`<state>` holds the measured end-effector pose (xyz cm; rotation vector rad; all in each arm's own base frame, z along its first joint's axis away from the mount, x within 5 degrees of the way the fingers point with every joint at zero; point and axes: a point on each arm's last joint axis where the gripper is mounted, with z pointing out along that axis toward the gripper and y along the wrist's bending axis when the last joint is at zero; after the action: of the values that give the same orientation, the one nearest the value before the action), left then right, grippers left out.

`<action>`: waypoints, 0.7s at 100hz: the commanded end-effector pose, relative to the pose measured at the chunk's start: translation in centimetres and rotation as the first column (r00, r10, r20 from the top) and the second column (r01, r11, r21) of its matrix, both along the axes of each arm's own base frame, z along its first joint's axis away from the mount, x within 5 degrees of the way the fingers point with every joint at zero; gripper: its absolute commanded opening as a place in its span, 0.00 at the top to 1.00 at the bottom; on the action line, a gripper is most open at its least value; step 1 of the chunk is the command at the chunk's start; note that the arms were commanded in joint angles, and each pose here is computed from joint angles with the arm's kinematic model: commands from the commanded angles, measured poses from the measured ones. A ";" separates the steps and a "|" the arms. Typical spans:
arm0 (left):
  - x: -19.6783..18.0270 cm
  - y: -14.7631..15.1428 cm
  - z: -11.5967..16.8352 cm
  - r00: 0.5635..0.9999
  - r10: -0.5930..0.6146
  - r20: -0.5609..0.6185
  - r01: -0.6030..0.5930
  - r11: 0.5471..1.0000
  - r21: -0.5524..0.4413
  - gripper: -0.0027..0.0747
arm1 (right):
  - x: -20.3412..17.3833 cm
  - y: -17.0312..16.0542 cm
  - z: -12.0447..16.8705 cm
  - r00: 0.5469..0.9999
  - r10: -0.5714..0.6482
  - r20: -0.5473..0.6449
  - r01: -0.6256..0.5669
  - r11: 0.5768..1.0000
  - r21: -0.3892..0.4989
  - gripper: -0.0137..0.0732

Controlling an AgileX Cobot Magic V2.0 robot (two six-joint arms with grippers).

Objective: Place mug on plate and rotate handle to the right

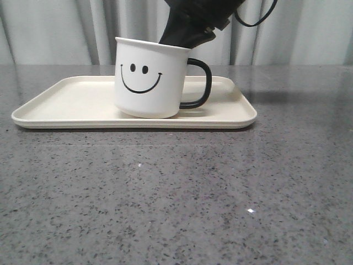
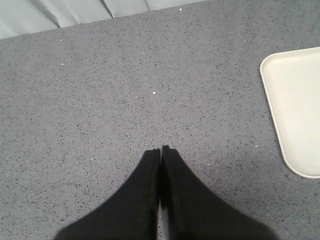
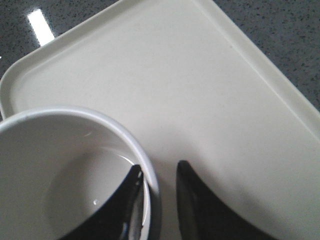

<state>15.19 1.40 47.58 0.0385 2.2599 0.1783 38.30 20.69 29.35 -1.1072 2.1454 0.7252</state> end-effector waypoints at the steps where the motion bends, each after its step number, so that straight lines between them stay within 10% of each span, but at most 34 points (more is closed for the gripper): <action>1: -0.2 0.0 1.3 0.995 0.002 0.101 -0.001 1.000 -0.001 0.99 | -0.6 -0.2 3.5 0.997 -0.014 0.078 0.009 0.998 0.064 0.71; 18: -0.2 0.0 1.3 0.995 0.002 0.101 -0.001 1.000 -0.001 0.99 | -0.6 -0.2 3.5 0.997 -0.017 0.081 0.012 0.998 0.065 0.93; 70: -0.2 0.0 1.3 0.995 0.002 0.101 -0.001 1.000 -0.001 0.99 | -0.6 -0.1 5.1 0.993 0.005 0.120 -0.014 0.997 0.074 0.91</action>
<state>15.19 1.40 47.58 0.0385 2.2599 0.1783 38.43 20.73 29.98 -1.1131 2.1258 0.7149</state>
